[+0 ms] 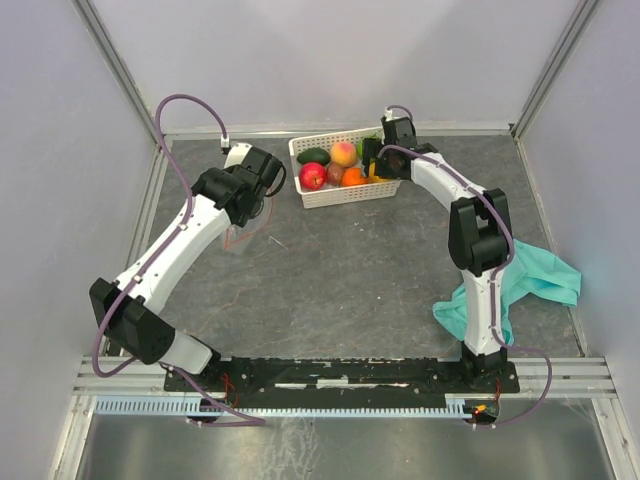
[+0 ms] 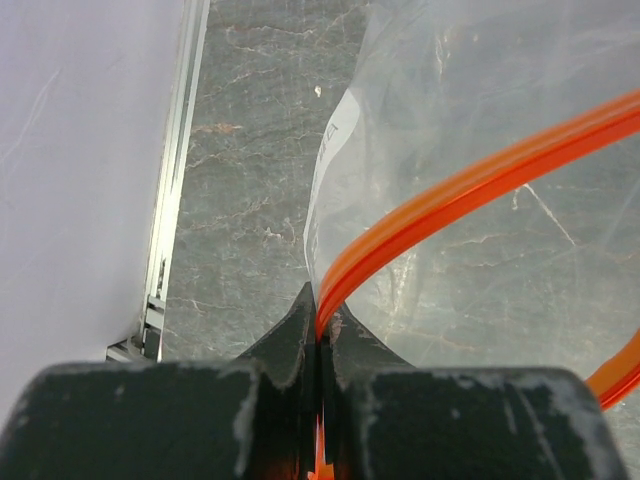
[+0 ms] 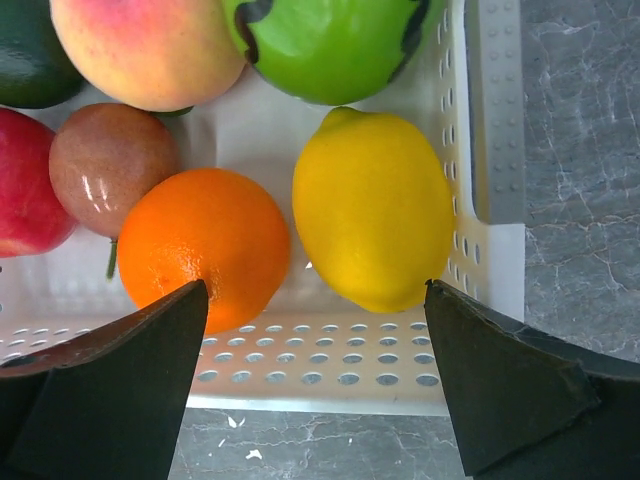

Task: Place the food in the zip-top bag and seal the zipper
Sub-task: Move the bin to the center of the board, then pick up the fake fruit from the bin.

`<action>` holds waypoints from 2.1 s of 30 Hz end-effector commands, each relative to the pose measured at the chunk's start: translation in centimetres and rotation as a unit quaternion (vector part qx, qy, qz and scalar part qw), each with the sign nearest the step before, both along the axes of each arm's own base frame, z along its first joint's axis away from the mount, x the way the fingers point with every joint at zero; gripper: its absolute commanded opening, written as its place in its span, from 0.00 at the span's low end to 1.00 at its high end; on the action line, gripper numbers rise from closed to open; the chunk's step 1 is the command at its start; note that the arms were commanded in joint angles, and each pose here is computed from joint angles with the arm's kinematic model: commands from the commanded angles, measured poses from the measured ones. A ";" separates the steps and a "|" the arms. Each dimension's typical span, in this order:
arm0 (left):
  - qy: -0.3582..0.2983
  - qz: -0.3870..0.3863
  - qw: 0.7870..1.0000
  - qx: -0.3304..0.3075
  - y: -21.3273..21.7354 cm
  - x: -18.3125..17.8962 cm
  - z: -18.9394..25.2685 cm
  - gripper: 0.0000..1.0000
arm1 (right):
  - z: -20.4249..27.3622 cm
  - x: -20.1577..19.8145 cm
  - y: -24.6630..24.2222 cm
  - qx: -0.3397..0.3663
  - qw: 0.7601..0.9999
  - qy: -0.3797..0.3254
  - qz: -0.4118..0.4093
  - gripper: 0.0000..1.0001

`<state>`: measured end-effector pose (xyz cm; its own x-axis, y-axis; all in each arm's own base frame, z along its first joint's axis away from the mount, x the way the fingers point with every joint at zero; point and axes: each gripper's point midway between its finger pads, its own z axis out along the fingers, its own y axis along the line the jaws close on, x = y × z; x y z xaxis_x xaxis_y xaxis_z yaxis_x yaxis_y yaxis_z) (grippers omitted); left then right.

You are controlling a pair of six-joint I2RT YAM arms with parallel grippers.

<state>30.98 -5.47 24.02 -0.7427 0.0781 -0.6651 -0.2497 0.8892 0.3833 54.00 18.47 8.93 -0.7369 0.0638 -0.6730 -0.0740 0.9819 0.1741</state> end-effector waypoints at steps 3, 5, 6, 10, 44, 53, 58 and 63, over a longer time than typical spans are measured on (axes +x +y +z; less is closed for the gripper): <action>-0.003 -0.018 1.000 0.000 -0.2 0.4 0.1 0.03 | -1.0 -3.1 -3.8 -0.011 0.998 0.044 -0.052 0.98; -0.002 -0.019 1.000 -0.003 -0.3 0.5 -0.1 0.03 | -1.2 -4.3 -4.9 -0.012 0.996 0.054 -0.064 0.98; -0.001 -0.022 1.000 -0.007 -0.5 0.5 -0.1 0.03 | -1.3 -4.9 -5.4 -0.012 0.996 0.059 -0.069 0.98; 0.000 -0.029 0.999 -0.017 -0.9 0.6 -0.3 0.03 | -0.9 -7.2 -6.9 -0.023 0.995 0.067 -0.075 0.98; 0.021 -0.083 0.990 -0.109 -4.8 0.8 -1.2 0.03 | 1.5 -3.6 -2.6 -0.029 0.999 0.013 -0.021 0.97; 0.027 -0.086 0.988 -0.124 -5.2 0.4 -1.6 0.03 | -2.9 -4.6 -2.8 -0.050 0.997 0.065 -0.012 0.96; 0.030 -0.087 0.987 -0.132 -5.4 0.1 -1.7 0.03 | -3.5 -4.6 -3.0 -0.055 0.996 0.065 -0.010 0.93; 0.026 -0.089 0.985 -0.144 -5.5 -0.2 -1.4 0.03 | -2.2 -4.7 -2.9 -0.053 0.997 0.054 -0.005 0.80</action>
